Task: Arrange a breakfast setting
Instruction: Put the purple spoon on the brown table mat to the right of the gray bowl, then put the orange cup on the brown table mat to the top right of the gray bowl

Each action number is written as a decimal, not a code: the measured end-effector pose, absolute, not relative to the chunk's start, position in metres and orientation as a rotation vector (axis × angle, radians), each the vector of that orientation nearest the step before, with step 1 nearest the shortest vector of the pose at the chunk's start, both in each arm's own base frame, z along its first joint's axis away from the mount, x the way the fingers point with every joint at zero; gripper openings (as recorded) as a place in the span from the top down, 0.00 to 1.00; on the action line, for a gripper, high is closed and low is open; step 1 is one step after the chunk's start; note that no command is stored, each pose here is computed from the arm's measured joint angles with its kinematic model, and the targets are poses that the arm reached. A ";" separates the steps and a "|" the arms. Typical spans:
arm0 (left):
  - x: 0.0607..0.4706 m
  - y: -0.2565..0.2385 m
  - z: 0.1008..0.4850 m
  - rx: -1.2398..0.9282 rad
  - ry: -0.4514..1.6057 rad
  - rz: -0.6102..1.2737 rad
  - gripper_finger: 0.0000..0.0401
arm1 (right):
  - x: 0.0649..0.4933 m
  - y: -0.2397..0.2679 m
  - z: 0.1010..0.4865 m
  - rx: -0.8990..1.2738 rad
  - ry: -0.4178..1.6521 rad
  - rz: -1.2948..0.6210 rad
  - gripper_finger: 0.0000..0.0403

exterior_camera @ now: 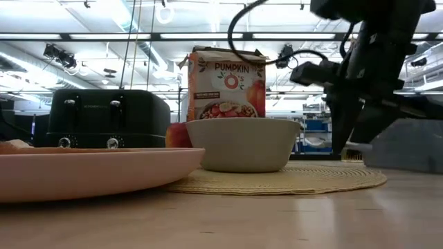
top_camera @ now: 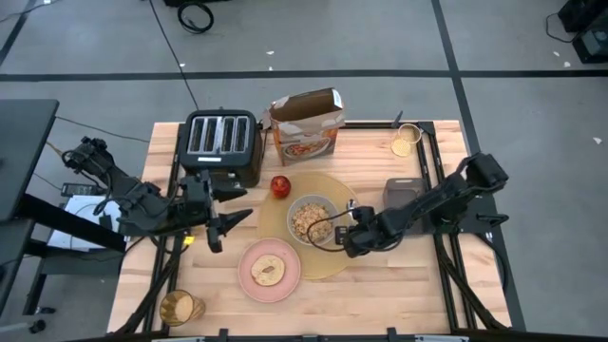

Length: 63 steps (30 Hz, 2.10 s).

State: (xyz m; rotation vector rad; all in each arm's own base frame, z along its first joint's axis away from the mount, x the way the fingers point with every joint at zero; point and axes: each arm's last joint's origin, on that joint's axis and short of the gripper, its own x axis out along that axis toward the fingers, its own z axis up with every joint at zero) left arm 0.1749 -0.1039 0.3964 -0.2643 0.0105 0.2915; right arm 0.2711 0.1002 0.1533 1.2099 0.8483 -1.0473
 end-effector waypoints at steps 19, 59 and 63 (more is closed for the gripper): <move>0.170 -0.111 0.395 -0.256 0.029 0.244 0.39 | 0.285 0.078 0.134 1.258 0.902 -1.146 0.82; 0.162 -0.126 0.417 -0.326 -0.113 0.034 0.39 | 0.288 0.072 0.155 1.281 1.000 -1.039 0.70; 0.158 -0.133 0.406 -0.322 -0.022 0.000 0.39 | 0.277 0.071 0.184 1.233 0.944 -0.955 0.70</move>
